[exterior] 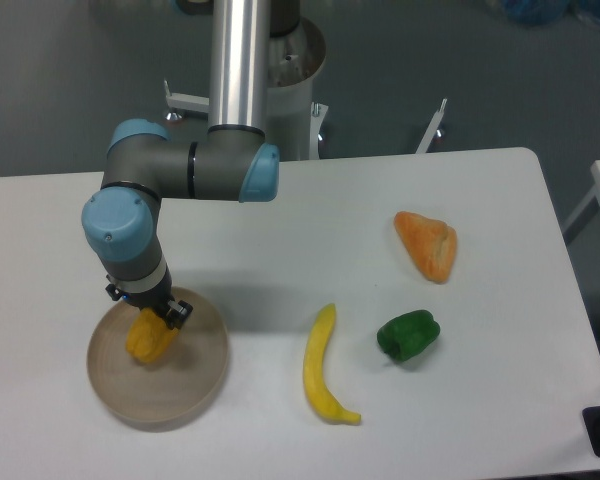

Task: Pick up the yellow pepper from the plate
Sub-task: 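Lower the gripper onto the yellow bell pepper and close on it, then lift the yellow bell pepper off the plate and carry it beside the banana pepper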

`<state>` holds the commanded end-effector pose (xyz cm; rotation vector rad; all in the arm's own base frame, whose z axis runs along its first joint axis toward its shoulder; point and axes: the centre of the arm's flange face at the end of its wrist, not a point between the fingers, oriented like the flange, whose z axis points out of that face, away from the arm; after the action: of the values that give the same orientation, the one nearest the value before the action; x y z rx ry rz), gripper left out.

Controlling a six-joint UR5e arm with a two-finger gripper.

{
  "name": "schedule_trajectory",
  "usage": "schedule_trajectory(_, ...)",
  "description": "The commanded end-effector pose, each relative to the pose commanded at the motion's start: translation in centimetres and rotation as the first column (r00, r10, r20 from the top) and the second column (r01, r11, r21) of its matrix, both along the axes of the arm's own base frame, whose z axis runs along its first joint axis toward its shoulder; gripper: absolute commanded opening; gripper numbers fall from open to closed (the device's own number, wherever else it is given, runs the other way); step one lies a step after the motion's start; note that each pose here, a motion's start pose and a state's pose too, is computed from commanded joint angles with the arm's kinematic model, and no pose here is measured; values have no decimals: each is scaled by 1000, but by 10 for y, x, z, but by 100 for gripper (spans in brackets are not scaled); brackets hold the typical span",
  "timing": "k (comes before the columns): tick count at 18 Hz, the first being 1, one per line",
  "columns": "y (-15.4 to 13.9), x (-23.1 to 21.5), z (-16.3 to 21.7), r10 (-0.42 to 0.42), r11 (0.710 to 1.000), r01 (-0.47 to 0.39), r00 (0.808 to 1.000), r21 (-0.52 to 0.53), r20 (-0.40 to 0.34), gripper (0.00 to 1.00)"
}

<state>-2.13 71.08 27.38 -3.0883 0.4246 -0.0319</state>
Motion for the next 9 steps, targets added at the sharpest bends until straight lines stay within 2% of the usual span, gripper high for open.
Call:
schedule_trajectory(6,2,-5,18,-18,999,18,1000,28,-9,48)
schedule_trajectory(9,3,-28,47,-29,997,31,999,75,-28,48)
